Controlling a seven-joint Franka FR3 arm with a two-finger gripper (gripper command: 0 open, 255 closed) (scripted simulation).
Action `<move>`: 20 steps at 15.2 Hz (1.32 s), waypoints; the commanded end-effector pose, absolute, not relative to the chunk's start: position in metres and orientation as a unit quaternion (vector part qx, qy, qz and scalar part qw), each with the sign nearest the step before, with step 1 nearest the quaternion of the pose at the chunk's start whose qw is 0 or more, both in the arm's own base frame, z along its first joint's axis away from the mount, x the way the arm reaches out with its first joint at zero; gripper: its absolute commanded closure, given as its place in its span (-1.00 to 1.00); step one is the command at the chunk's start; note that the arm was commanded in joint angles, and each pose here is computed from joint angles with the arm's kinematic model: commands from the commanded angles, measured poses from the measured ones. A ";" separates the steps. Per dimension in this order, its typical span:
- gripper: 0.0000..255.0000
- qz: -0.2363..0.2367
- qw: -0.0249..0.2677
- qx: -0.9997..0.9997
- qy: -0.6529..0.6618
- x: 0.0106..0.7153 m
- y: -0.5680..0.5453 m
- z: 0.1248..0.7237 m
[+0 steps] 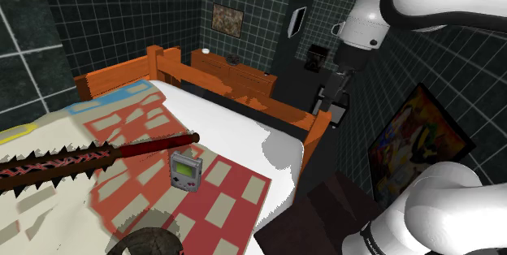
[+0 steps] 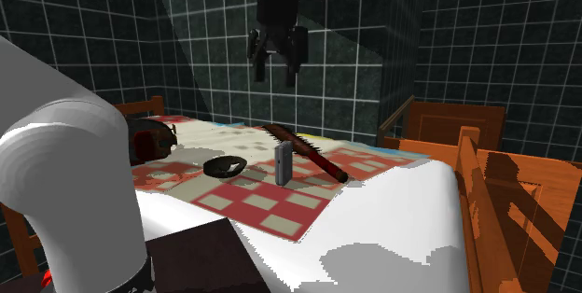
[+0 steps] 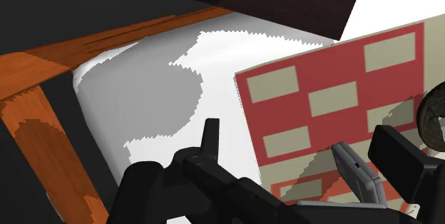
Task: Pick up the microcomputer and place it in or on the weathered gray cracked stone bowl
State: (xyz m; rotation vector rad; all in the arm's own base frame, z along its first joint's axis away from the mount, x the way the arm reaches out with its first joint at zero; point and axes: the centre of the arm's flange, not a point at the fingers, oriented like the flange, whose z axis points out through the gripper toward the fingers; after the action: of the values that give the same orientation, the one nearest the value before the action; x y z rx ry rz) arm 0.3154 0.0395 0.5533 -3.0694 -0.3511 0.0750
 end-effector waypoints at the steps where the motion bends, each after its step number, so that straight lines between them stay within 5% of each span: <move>1: -1.00 0.024 0.026 -0.993 -0.114 0.315 0.039 0.553; 20: -1.00 0.018 0.009 -0.995 -0.100 0.410 0.231 0.417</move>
State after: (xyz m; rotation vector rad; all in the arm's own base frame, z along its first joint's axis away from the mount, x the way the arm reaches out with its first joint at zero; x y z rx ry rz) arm 0.4035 0.2223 0.4240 -3.1067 -0.3158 0.0596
